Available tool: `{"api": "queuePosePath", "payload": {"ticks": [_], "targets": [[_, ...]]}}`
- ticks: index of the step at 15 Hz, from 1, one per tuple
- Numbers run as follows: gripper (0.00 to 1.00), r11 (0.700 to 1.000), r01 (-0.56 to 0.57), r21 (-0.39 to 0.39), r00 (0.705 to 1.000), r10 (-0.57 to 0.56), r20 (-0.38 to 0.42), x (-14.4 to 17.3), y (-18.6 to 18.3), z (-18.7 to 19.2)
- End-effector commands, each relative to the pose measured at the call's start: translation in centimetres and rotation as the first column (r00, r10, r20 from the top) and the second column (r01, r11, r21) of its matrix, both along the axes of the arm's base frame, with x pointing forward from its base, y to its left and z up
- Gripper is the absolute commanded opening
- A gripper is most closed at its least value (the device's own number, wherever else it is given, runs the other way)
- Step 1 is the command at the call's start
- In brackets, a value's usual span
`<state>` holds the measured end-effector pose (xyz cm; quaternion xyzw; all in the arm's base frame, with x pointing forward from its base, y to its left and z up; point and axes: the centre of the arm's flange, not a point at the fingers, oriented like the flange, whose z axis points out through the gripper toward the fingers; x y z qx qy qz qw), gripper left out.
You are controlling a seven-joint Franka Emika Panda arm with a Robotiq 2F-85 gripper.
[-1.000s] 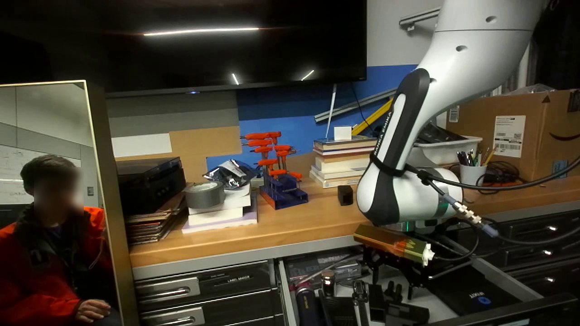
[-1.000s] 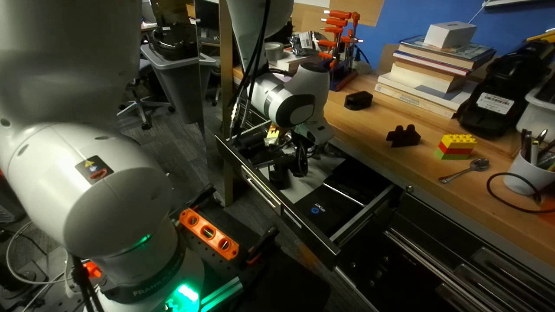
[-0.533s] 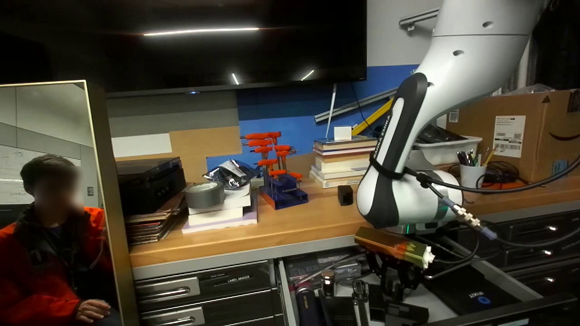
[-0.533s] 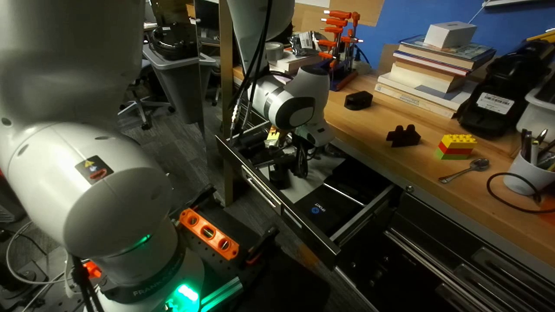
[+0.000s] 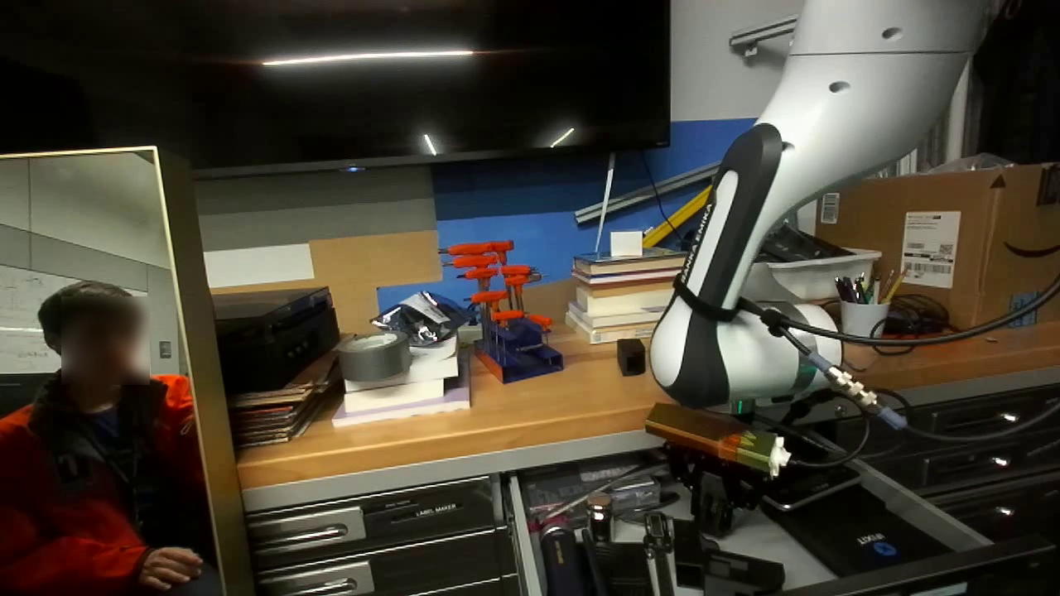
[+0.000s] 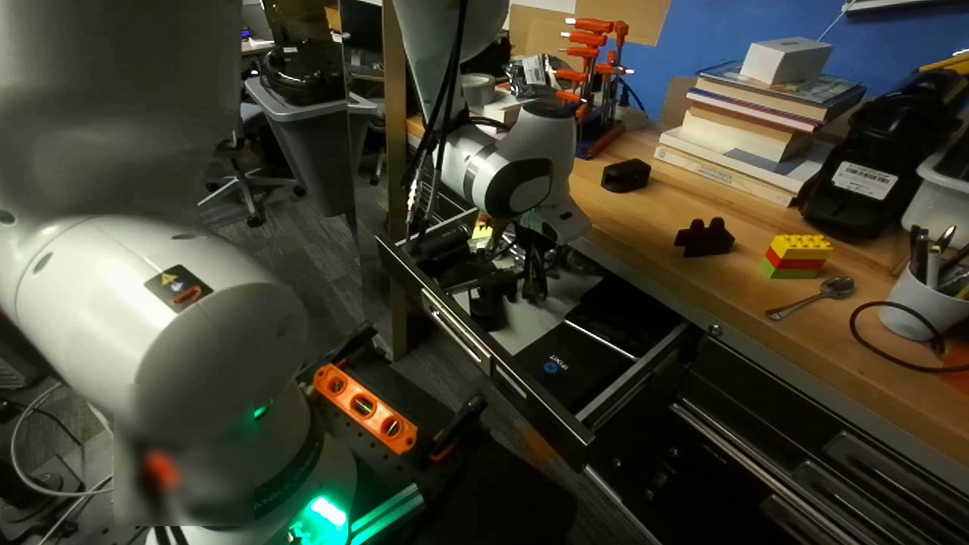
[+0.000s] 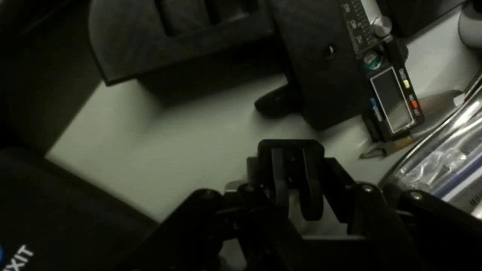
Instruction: Open the top central drawer then remove the three black objects and put them on the table
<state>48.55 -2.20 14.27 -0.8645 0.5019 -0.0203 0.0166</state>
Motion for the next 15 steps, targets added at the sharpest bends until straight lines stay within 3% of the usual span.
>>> {"api": "queuePosePath", "payload": {"ticks": [1, 7, 15], "targets": [[0.22, 0.997, -0.038, -0.071, 0.996, 0.043, 0.072, 0.4, 0.9, 5.0], [0.22, 0.974, -0.080, -0.210, 0.982, 0.113, 0.151, 1.4, 1.6, 12.4], [0.22, 0.928, -0.138, -0.345, 0.970, 0.198, 0.143, 4.0, 3.9, 20.9]]}}
